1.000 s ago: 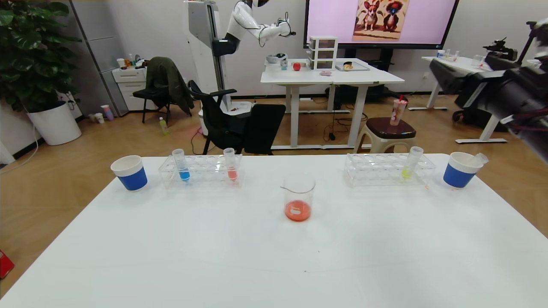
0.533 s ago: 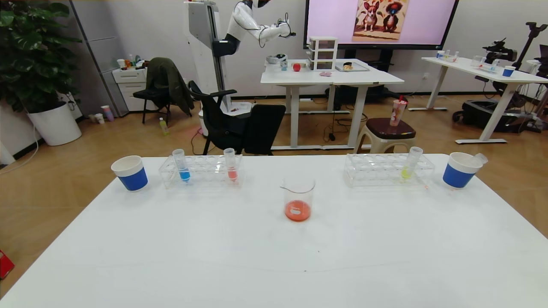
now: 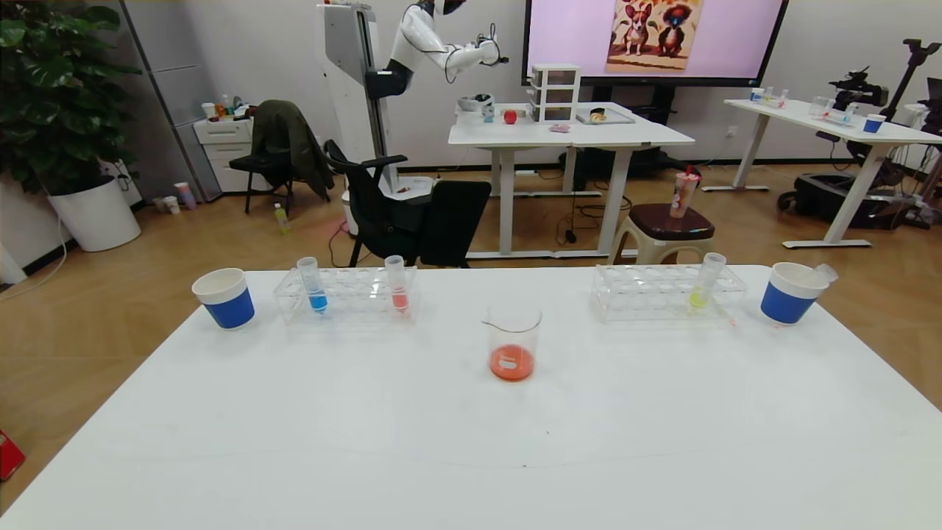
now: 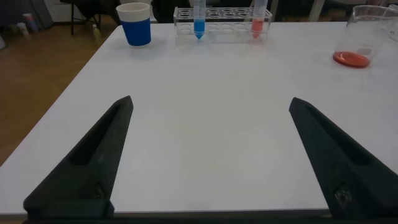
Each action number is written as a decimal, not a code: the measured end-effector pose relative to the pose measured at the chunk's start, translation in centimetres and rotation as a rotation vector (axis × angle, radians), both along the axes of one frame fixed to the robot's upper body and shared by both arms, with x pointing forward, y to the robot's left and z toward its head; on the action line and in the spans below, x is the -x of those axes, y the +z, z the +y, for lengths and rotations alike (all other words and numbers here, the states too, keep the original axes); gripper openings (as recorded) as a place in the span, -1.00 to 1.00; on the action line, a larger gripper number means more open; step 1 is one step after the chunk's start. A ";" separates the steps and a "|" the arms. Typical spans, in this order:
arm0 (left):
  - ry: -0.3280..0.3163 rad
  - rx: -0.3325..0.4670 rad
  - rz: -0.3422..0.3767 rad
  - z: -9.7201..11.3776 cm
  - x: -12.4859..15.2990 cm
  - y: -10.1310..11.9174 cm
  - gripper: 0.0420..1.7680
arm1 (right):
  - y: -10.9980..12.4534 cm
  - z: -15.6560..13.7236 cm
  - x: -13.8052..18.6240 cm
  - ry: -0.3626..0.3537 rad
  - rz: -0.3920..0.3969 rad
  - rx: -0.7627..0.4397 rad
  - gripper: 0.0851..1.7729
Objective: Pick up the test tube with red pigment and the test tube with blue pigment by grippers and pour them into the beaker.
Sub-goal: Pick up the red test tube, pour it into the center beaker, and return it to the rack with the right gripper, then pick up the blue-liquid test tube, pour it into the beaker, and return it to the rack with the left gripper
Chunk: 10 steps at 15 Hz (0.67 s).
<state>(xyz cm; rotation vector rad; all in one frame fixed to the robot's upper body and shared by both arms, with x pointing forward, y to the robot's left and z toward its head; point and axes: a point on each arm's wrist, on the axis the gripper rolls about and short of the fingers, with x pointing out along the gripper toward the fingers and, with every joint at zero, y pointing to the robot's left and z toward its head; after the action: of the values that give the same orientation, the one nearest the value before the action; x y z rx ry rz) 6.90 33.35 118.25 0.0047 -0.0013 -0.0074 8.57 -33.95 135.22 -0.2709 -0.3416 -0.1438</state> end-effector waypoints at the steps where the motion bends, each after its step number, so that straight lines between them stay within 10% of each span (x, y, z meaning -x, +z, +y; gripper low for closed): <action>1: 0.000 0.000 0.000 0.0 0.0 0.0 0.98 | -0.9 0.0 1.4 0.002 0.009 0.002 0.96; 10: 0.000 0.000 0.000 0.0 0.0 0.0 0.98 | -11.6 0.4 3.2 0.162 0.066 -0.064 0.96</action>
<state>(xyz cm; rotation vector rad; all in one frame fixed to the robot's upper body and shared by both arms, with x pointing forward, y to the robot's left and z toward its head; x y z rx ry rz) 6.90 33.35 118.25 0.0047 -0.0013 -0.0074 5.33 -33.58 123.64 -0.1830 -0.2917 0.0139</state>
